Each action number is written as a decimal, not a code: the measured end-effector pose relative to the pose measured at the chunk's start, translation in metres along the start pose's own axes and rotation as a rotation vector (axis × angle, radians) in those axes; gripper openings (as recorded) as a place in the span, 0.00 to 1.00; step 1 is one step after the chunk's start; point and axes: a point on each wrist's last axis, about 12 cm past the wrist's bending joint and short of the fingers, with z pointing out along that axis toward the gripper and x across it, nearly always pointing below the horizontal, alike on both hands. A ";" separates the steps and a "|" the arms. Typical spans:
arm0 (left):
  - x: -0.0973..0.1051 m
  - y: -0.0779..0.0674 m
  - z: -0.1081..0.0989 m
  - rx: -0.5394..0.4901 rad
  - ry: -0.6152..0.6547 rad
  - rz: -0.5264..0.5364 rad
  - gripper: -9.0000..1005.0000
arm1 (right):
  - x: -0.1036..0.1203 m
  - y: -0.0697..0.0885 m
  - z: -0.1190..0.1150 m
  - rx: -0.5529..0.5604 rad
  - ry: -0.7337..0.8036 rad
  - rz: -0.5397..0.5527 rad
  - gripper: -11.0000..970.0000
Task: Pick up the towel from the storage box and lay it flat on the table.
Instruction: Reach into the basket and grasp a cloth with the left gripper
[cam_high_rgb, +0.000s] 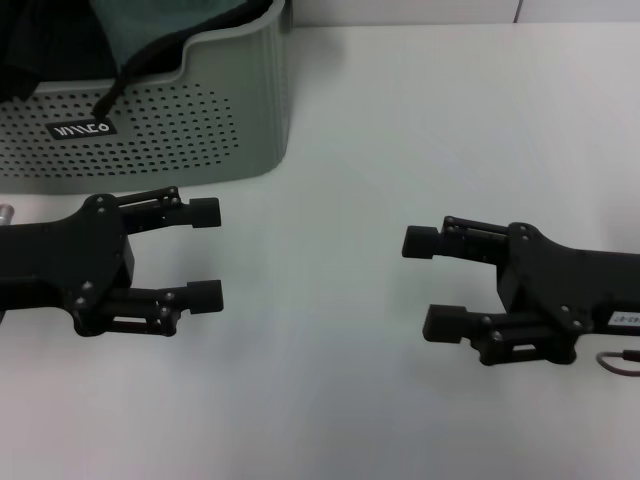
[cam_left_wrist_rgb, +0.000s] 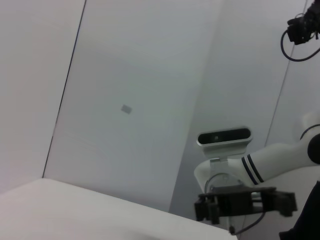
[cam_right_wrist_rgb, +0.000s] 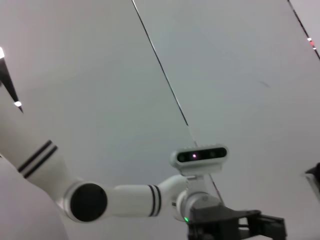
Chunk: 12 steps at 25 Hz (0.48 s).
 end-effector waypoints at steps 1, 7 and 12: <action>0.000 0.000 0.001 0.001 0.001 0.007 0.87 | 0.001 0.002 -0.001 -0.002 -0.006 0.004 0.86; 0.002 -0.001 0.002 0.002 0.000 0.019 0.86 | 0.003 0.004 -0.006 0.026 -0.025 0.003 0.86; 0.003 -0.001 0.004 0.008 0.003 0.027 0.86 | 0.000 0.002 -0.002 0.007 -0.022 -0.005 0.86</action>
